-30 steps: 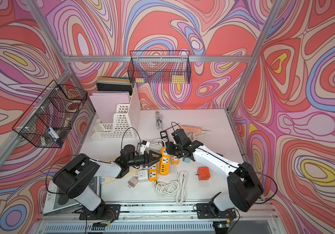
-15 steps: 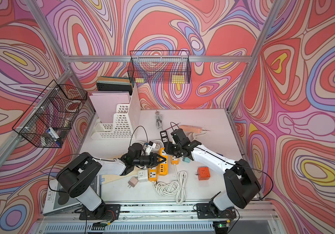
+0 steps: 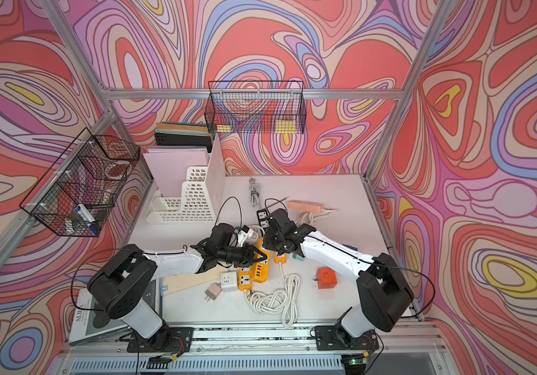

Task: Pull the plug off the socket
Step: Remove the plug from the socket, then place the socket at the center of the board.

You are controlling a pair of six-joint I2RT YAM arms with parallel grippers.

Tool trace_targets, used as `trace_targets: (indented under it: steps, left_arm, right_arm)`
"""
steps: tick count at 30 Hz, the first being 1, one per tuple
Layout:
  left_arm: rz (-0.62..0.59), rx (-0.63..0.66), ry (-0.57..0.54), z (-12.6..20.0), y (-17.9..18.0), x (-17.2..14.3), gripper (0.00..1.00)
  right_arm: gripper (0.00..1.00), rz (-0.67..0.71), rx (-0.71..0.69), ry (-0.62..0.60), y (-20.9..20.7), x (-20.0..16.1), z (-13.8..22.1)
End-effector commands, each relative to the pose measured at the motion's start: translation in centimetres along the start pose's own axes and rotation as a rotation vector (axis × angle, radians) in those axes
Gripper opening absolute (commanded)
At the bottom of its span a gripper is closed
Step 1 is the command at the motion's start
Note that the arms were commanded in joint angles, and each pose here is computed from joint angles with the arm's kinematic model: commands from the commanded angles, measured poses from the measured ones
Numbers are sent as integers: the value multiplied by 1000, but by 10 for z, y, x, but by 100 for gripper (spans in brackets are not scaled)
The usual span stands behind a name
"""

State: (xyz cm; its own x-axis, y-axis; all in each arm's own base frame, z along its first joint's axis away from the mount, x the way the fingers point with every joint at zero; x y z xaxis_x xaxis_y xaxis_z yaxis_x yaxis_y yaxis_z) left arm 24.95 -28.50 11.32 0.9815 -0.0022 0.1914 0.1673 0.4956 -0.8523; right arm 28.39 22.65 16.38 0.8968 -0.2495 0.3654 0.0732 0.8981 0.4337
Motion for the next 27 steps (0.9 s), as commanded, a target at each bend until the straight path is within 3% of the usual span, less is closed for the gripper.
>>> trace_targets:
  steps: [1,8,12,15,17,20,22,27]
  left_arm:
    - [175,337,9,6,69,-13,9]
    - [124,379,29,-1,61,-7,9]
    - [125,329,34,-9,57,-5,10]
    - [98,276,33,-16,46,-1,24]
    - [87,291,44,-19,42,0,45]
    - [64,339,50,-15,41,-1,64]
    - [39,367,37,-8,38,0,70]
    - [-87,431,-70,28,16,6,73]
  right_arm:
    - [5,24,24,-82,3,14,39]
    - [5,-20,199,-182,1,5,59]
    - [6,-43,175,-165,-8,-1,58]
    - [6,-110,168,-218,-21,-5,64]
    - [7,-161,179,-261,-31,-7,68]
    - [7,-208,165,-293,-48,-13,71]
    - [8,-222,152,-298,-56,-15,73]
    - [8,-231,144,-348,-66,-13,88]
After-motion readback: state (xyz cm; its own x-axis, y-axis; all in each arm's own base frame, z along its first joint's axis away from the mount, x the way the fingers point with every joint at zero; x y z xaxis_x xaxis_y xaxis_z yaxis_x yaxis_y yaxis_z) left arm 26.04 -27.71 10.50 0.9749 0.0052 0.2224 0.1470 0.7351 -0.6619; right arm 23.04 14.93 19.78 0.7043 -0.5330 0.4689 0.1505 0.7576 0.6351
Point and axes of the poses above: each gripper's point midway between its finger pads, its own z axis back along the fingers, its own y axis along the line the jaws close on, x = y × z, the point moved 5 cm from there along z, back along the fingers, and after that the axes turned 3 degrees about -z, right-handed, at the moved point
